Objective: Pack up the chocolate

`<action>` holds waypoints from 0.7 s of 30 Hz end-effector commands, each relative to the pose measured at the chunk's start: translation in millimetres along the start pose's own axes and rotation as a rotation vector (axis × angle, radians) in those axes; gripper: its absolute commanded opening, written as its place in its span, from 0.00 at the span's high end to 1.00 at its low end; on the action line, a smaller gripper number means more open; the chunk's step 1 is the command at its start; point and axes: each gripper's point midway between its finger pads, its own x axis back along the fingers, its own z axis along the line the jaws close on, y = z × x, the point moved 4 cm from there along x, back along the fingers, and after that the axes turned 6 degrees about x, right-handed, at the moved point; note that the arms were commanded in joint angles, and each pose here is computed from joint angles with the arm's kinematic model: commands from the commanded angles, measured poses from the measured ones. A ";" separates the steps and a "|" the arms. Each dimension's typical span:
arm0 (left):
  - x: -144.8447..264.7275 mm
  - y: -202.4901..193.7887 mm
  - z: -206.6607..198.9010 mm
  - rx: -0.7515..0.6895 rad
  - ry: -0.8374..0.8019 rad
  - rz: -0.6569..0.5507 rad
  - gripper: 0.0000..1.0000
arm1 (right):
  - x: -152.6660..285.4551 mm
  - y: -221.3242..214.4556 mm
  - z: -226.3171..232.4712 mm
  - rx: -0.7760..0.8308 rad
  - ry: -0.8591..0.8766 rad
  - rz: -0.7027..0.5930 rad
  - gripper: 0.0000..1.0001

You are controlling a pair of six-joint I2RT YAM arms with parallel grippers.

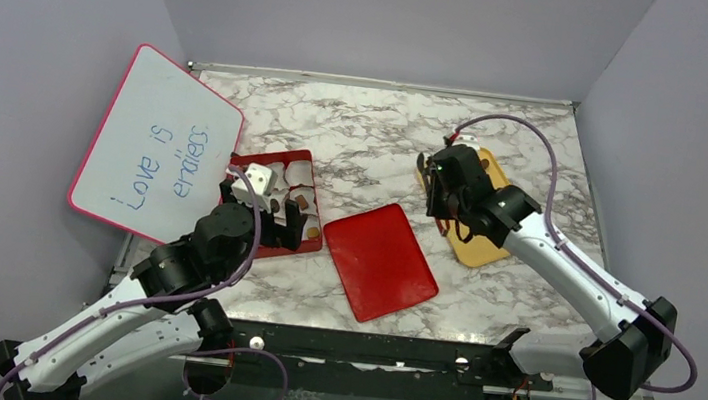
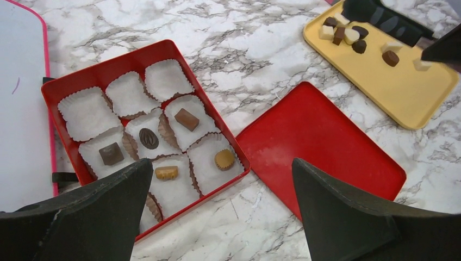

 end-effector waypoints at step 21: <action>13.0 4.5 7.5 0.012 -0.047 -0.103 0.01 | -50.4 -40.6 -100.9 -0.094 -0.300 0.190 0.63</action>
